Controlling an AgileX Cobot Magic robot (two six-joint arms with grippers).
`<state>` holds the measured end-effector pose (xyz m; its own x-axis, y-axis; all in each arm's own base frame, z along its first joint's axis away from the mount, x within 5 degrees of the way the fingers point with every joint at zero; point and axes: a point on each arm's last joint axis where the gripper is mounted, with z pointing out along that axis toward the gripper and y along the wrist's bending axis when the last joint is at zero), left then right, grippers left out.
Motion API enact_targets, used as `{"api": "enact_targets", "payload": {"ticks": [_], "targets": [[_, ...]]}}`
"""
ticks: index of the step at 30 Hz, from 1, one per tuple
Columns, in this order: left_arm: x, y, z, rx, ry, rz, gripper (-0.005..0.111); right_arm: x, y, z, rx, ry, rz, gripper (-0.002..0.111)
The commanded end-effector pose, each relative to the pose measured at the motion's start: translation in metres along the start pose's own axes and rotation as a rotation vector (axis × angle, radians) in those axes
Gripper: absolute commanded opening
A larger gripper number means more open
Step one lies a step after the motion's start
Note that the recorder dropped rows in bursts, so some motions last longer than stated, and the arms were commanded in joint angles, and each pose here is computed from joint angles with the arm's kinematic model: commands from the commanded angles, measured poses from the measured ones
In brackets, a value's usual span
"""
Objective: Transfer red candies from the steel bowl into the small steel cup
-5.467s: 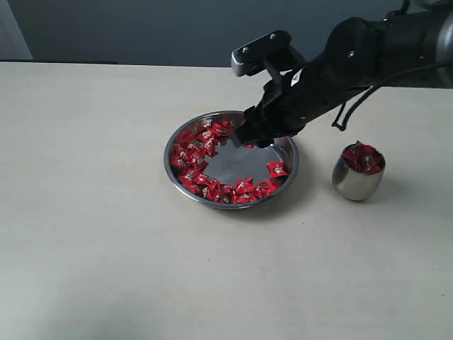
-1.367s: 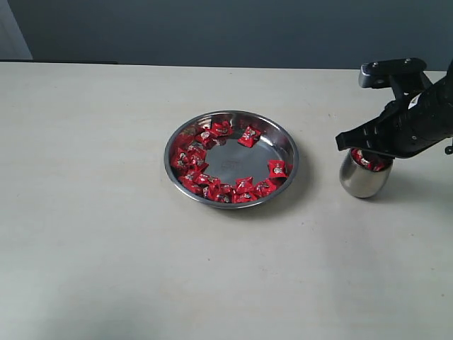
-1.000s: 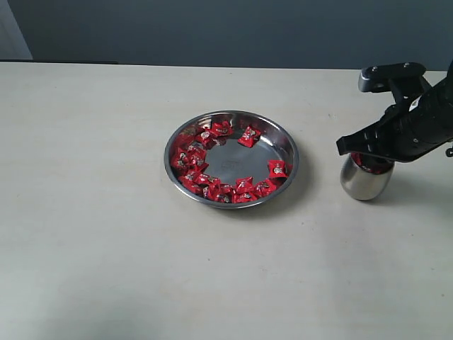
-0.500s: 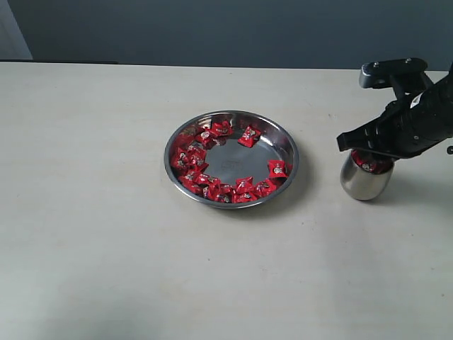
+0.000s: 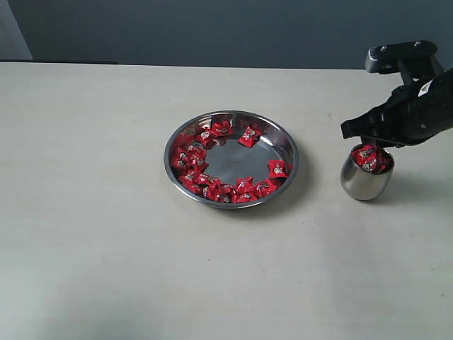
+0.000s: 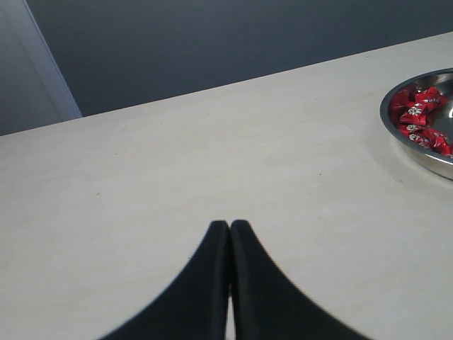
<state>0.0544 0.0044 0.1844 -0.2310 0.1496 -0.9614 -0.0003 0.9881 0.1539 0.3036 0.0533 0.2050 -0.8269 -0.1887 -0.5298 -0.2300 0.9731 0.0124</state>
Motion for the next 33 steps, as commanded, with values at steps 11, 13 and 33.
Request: {"api": "enact_targets", "payload": {"ticks": [11, 13, 33], "targets": [[-0.001, 0.0, 0.0, -0.001, -0.012, -0.003, 0.0, -0.001, 0.014, -0.101, -0.051, -0.188, 0.04, 0.0], [-0.001, 0.0, 0.0, -0.001, -0.012, -0.003, 0.0, 0.001, 0.019, -0.115, -0.079, -0.207, 0.047, 0.0], [-0.001, 0.0, 0.0, -0.001, -0.012, -0.003, 0.0, 0.053, 0.015, -0.122, -0.032, -0.552, 0.111, 0.0]]}}
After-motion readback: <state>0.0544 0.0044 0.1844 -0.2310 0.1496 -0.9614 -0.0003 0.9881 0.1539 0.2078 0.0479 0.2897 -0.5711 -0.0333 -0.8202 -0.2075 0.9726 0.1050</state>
